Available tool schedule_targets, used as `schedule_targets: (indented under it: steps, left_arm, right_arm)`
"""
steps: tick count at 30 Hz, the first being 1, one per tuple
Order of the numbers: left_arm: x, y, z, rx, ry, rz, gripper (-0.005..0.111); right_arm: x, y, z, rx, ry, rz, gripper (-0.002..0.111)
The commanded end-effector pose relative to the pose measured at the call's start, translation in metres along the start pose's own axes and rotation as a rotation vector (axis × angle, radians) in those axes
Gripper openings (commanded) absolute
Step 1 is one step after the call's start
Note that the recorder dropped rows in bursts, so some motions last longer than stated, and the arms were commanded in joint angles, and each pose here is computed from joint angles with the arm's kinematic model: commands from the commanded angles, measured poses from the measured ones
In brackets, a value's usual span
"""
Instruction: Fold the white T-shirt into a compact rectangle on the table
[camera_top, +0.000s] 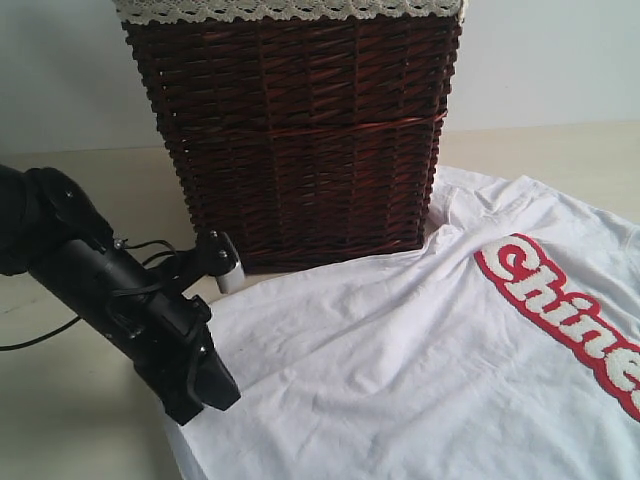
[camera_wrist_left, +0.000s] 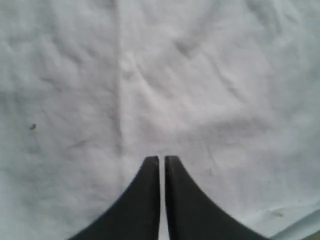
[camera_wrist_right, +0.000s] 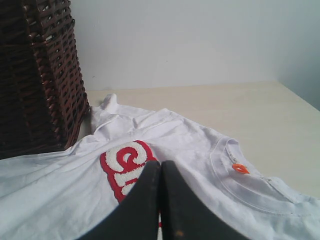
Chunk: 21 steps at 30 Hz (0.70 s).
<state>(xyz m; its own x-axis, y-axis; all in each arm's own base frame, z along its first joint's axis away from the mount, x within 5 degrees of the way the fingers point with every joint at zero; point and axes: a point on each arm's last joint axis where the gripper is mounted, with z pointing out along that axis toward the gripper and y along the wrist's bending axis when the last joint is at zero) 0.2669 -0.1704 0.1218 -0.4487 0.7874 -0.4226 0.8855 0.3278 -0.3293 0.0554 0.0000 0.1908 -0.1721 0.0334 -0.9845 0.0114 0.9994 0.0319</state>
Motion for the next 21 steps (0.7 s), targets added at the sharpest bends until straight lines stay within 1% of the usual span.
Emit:
schedule_targets:
  steps: [1,4,7,9,11,18,21]
  left_arm:
    - [0.004,0.002,0.0,-0.026,0.061,0.021,0.0]
    - [0.01,0.005,-0.001,-0.061,0.123,0.034,0.0]
    - [0.015,0.01,-0.003,-0.116,0.183,0.036,0.0]
    - [0.018,0.014,-0.004,-0.154,0.216,0.067,0.0]
    - [0.018,0.017,-0.004,-0.186,0.218,0.089,0.0]
    - [0.012,0.029,-0.005,-0.314,0.163,0.116,0.0]
    - [0.017,0.034,0.002,-0.32,0.198,0.143,0.0]
  right_arm:
    - [0.001,0.0,0.0,0.004,-0.003,-0.01,0.0]
    - [0.001,0.0,0.0,0.004,-0.003,-0.01,0.0]
    - [0.001,0.0,0.0,0.004,-0.003,-0.01,0.0]
    - [0.001,0.0,0.0,0.004,-0.003,-0.01,0.0]
    - [0.001,0.0,0.0,0.004,-0.003,-0.01,0.0]
    - [0.001,0.0,0.0,0.004,-0.003,-0.01,0.0]
    - [0.001,0.0,0.0,0.004,-0.003,-0.01,0.0]
